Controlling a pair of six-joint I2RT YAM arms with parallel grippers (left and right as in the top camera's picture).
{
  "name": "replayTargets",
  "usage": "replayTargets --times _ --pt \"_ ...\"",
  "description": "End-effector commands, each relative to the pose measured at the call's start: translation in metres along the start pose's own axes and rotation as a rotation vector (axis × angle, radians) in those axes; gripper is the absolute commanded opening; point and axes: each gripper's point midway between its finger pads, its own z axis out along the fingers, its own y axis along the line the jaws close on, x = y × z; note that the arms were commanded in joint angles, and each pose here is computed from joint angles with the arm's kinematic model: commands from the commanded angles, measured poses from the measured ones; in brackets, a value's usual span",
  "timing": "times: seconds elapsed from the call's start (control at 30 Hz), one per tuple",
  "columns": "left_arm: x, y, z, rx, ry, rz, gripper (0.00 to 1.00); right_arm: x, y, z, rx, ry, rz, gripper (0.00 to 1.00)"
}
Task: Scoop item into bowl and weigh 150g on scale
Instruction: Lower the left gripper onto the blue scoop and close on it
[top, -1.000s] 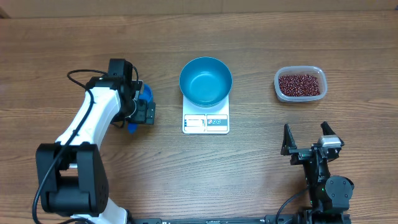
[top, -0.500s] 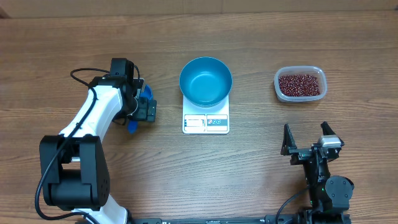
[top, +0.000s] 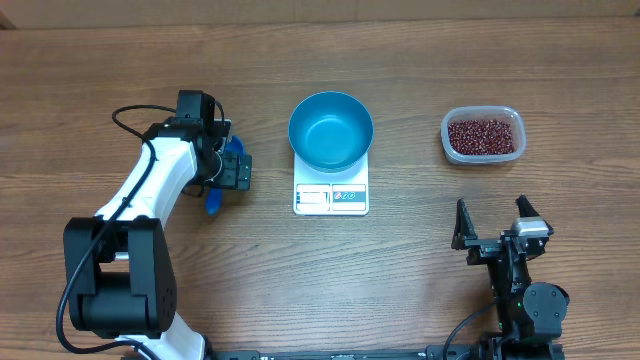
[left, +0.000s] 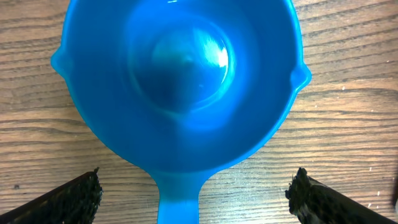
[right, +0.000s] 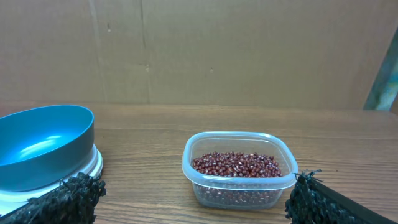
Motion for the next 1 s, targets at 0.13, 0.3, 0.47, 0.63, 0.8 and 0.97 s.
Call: replayTargets --times 0.13,0.3,0.47,0.63,0.8,0.97 --pt "0.0 -0.002 0.006 0.005 0.009 0.016 1.0 0.002 0.001 0.0 -0.006 -0.004 -0.004 1.0" --pt "-0.003 -0.002 0.007 0.005 -0.003 0.017 1.0 0.002 0.001 0.0 -0.006 -0.004 -0.004 1.0" --pt "-0.005 -0.002 0.007 0.004 -0.011 0.017 0.99 0.002 0.001 0.0 -0.006 -0.004 -0.005 1.0" --pt "-0.005 -0.002 0.012 0.005 -0.007 0.017 1.0 0.002 0.001 0.0 -0.006 -0.004 -0.004 1.0" --pt "0.0 -0.003 0.022 0.009 0.025 0.016 1.0 0.002 0.001 0.0 -0.006 -0.004 -0.005 1.0" --pt "0.002 -0.004 0.026 0.017 0.037 0.016 0.99 0.002 0.001 0.0 -0.006 -0.004 -0.004 1.0"
